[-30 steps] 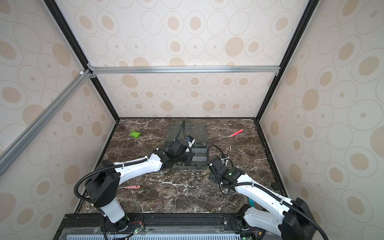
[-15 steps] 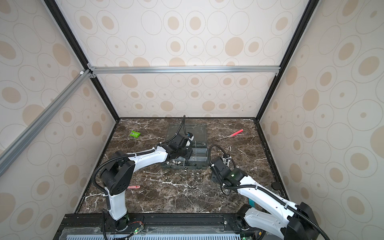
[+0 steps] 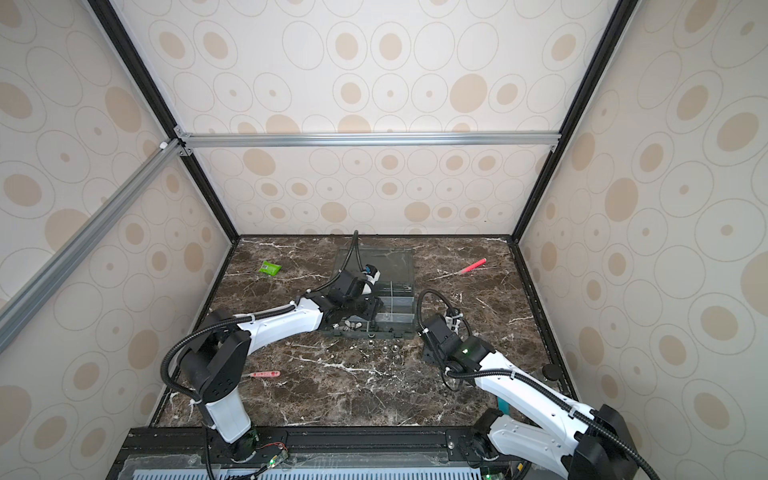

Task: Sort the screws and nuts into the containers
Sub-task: 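Raise the left gripper from the organizer while the right gripper moves over the nuts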

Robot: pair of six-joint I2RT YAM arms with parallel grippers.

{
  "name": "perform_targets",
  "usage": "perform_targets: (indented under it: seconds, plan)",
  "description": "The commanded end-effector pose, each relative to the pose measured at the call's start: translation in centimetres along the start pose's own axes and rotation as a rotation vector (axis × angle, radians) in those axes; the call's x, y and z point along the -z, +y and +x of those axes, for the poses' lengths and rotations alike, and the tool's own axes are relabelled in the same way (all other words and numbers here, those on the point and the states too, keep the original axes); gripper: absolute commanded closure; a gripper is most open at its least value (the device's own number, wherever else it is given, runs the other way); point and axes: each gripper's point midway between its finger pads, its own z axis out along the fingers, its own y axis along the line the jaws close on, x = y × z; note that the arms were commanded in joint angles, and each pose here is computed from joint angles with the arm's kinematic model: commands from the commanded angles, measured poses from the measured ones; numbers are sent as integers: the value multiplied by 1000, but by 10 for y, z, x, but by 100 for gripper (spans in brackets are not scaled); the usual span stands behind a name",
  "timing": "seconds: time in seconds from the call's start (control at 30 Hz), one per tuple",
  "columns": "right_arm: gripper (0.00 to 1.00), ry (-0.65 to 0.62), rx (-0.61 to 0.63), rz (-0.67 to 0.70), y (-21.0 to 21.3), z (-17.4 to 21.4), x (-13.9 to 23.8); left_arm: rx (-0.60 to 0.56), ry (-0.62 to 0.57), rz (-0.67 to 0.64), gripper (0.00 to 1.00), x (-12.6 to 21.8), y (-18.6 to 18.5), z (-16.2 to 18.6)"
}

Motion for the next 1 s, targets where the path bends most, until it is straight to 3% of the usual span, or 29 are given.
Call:
perform_targets:
  seconds: [0.0, 0.4, 0.97]
  plan:
    - [44, 18, -14, 20, -5, 5, -4, 74, -88, 18, 49, 17, 9, -13]
    - [44, 73, 0, -7, 11, 11, -17, 151, -164, -40, 48, 67, 40, -2]
    - [44, 157, 77, -74, 64, 25, -39, 255, -201, -138, 46, 113, 79, 46]
